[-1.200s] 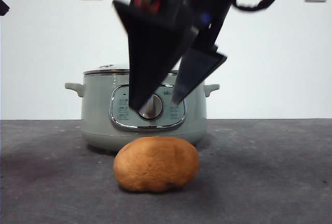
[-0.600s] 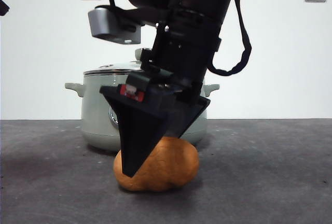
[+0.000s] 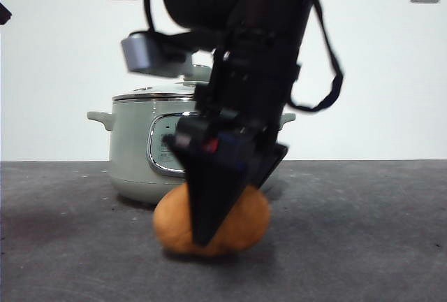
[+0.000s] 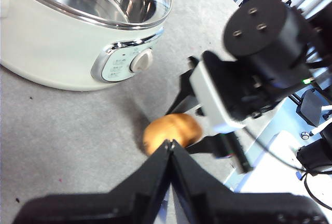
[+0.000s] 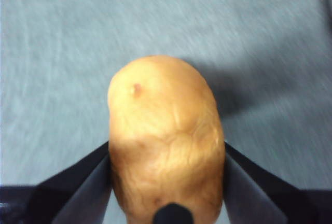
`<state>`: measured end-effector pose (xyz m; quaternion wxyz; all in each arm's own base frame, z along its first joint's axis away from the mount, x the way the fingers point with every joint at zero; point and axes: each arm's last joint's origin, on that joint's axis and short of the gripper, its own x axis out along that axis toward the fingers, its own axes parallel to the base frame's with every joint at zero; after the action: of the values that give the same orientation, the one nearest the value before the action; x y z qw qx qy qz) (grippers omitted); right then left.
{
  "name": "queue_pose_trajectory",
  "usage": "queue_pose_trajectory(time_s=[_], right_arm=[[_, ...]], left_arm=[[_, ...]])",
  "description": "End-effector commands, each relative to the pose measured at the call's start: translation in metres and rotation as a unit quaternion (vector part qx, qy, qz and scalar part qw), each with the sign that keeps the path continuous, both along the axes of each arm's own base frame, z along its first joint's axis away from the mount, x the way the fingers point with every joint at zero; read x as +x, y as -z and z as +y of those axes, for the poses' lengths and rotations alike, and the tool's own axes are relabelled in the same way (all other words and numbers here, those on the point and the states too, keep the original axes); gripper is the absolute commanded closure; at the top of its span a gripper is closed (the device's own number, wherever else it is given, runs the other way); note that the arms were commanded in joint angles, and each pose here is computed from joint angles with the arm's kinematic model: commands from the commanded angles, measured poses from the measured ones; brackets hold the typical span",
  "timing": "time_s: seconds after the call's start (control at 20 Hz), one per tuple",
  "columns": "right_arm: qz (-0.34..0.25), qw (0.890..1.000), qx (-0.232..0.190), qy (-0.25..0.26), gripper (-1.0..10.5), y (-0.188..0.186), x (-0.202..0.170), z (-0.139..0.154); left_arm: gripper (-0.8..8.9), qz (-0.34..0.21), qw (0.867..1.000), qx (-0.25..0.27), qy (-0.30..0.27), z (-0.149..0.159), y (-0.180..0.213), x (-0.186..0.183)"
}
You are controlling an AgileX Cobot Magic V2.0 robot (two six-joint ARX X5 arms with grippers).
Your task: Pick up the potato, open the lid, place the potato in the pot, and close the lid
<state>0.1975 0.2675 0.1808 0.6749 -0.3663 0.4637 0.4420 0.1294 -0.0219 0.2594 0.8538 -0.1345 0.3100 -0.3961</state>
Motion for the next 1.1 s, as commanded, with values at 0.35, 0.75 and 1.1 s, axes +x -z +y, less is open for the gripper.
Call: queue_pose_trajectory(time_s=[0.35,0.75,1.1], right_arm=[[0.018,0.992,-0.016,0.124,9.5,-0.095,-0.044,-0.062],[-0.01,0.979,0.072,0.192,9.5,-0.149,-0.084,-0.117],[-0.058,0.958,0.149,0.237,9.5,-0.175,-0.109,-0.153]], left_arm=[[8.19,0.021,0.999,0.021,-0.011,-0.009,-0.022,0.035],[8.18,0.034,0.996,0.074,0.029,-0.059,-0.072,0.105],[6.3,0.031,0.984,0.175,-0.002,-0.118,-0.105,0.17]])
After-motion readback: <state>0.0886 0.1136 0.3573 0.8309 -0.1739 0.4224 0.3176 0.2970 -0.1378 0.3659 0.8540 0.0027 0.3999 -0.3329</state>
